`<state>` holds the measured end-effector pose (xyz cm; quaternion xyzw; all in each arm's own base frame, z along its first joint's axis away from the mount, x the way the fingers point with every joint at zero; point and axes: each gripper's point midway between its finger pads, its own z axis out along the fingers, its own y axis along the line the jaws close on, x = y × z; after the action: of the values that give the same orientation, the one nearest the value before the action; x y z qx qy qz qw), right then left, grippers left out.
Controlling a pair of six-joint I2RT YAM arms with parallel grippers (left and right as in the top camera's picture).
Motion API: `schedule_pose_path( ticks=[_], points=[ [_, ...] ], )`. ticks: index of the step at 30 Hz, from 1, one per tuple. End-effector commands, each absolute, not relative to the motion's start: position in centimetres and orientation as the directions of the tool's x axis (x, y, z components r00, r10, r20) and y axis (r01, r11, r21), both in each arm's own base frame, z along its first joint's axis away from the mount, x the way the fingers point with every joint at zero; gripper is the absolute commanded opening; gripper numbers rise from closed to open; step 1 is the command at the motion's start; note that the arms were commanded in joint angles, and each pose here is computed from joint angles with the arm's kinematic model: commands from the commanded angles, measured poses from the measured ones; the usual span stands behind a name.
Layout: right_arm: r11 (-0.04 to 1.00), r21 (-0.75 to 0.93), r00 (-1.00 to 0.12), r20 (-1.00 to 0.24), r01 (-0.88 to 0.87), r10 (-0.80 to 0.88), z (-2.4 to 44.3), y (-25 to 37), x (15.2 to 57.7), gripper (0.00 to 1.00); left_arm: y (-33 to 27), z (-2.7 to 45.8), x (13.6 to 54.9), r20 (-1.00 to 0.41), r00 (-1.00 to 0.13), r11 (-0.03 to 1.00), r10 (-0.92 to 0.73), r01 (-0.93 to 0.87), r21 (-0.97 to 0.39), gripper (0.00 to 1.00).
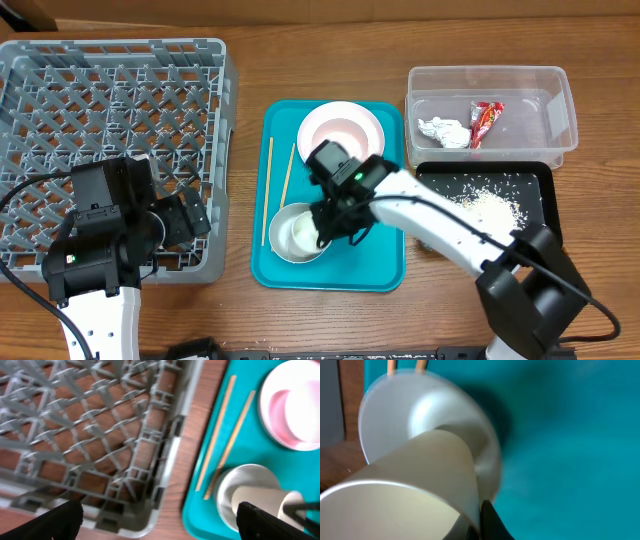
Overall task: Sort waste into correct bins and load items into the dishwasher
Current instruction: 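Grasp the white cup with the right gripper and lift it toward the left gripper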
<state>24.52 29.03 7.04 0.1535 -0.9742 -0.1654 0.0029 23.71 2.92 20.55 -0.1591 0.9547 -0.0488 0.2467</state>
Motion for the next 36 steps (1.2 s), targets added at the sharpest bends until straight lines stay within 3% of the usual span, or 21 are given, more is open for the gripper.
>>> schedule_pose_path(
  ticks=[1, 4, 8, 15, 19, 22, 25, 31, 36],
  points=[
    [0.88, 0.387, -0.956, -0.205, -0.277, -0.211, 13.5, 28.6, 28.4, 0.04, 0.1, 22.0, 24.8, -0.47, -0.822, 0.93, -0.321, -0.179, -0.32, 0.99],
    [0.862, 0.435, -0.952, -0.267, -0.26, -0.152, 16.6, 27.5, 29.9, 0.04, -2.6, 23.2, 25.8, -0.497, -0.822, 0.905, -0.277, -0.049, -0.423, 1.0],
    [0.759, 0.607, -0.961, -0.26, -0.237, -0.092, 20.1, 26.9, 30.8, 0.04, -8.2, 25.9, 26.7, -0.554, -0.816, 0.773, -0.166, 0.241, -0.587, 1.0],
    [0.356, 0.899, -0.964, -0.209, -0.255, -0.162, 26.5, 28.2, 29.5, 0.04, -15.2, 28.6, 27.8, -0.641, -0.767, 0.479, -0.017, 0.557, -0.679, 1.0],
    [0.18, 0.94, -0.942, -0.245, -0.289, -0.231, 29.3, 28.9, 28.1, 0.04, -18.5, 30.4, 27.8, -0.712, -0.701, 0.257, 0.038, 0.695, -0.671, 1.0],
    [0.078, 0.952, -0.925, -0.265, -0.296, -0.273, 30.9, 29.0, 27.1, 0.04, -19.8, 31.1, 27.6, -0.749, -0.66, 0.148, 0.059, 0.748, -0.647, 1.0],
    [0.054, 0.954, -0.921, -0.267, -0.294, -0.285, 31.3, 29.0, 26.8, 0.04, -20.5, 31.2, 27.8, -0.759, -0.648, 0.112, 0.066, 0.761, -0.64, 1.0],
    [0.055, 0.954, -0.921, -0.268, -0.294, -0.284, 31.3, 29.0, 26.9, 0.04, -20.6, 31.5, 27.9, -0.769, -0.636, 0.107, 0.064, 0.77, -0.629, 0.89],
    [0.055, 0.954, -0.921, -0.268, -0.294, -0.284, 31.3, 29.0, 26.9, 0.04, -20.6, 31.4, 28.1, -0.769, -0.637, 0.119, 0.063, 0.769, -0.628, 0.72]
  ],
)
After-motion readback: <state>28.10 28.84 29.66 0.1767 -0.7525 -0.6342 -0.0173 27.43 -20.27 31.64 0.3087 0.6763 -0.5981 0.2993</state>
